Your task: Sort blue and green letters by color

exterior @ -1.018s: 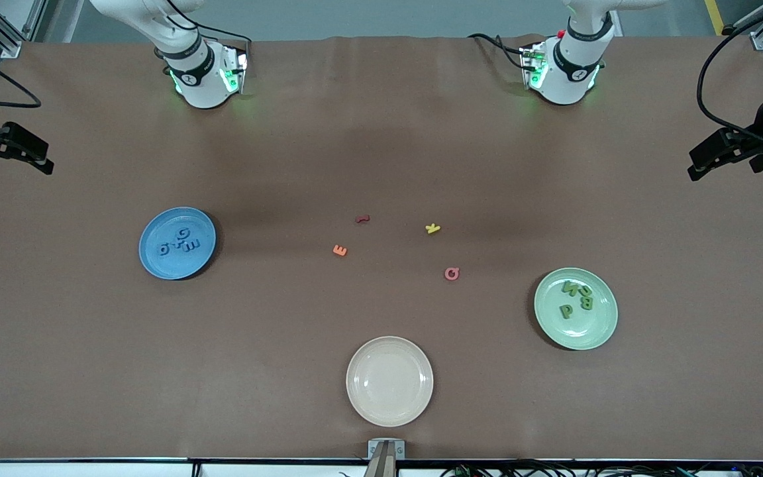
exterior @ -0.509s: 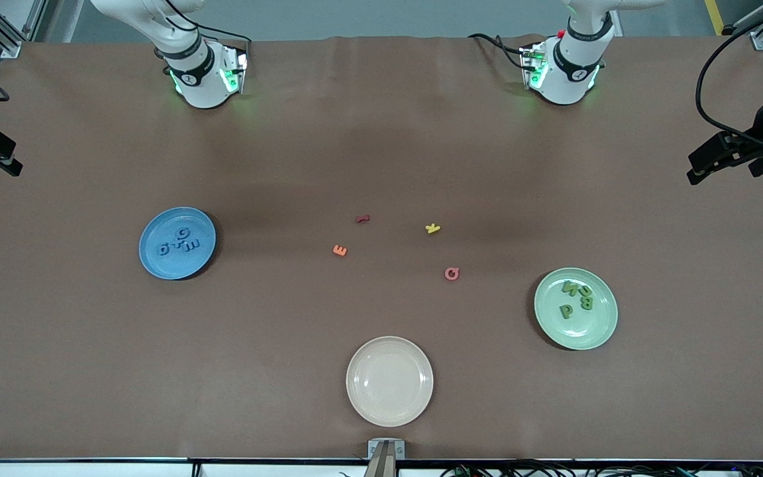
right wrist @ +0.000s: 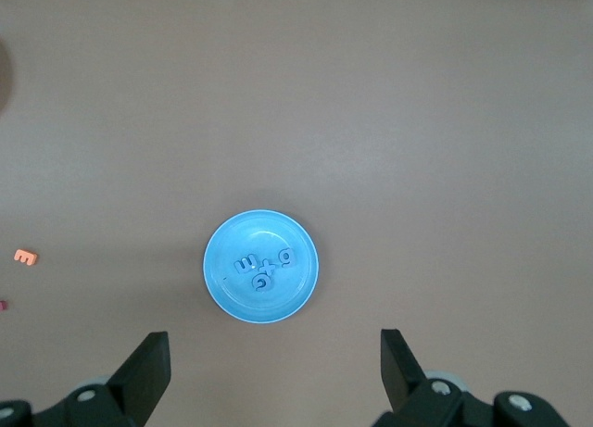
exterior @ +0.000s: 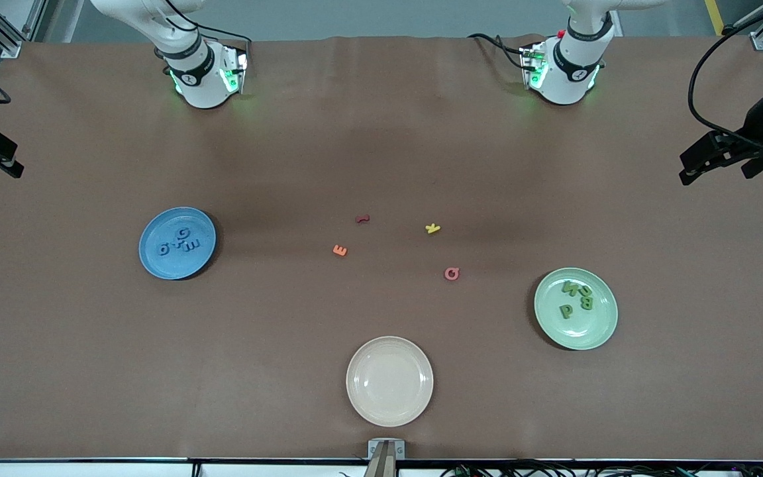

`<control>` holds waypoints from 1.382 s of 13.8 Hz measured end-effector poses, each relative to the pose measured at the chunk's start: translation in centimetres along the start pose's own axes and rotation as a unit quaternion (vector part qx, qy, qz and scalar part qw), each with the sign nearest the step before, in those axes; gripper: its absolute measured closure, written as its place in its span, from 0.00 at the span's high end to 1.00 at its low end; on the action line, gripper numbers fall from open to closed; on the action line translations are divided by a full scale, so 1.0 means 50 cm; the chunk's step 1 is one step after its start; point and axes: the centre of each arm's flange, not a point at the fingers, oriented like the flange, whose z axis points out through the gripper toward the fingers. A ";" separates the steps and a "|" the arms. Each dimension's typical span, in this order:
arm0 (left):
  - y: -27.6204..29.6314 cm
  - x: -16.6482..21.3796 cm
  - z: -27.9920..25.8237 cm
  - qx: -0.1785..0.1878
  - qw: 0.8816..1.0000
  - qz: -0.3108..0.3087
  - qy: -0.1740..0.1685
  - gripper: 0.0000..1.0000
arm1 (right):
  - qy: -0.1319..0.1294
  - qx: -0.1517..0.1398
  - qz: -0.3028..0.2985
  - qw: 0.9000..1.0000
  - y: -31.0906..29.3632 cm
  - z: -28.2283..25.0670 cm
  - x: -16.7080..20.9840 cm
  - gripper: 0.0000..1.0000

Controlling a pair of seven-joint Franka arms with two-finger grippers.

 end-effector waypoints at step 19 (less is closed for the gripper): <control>0.027 -0.007 -0.004 -0.001 1.000 0.005 0.002 1.00 | -0.008 -0.003 -0.004 1.000 -0.011 0.021 0.025 1.00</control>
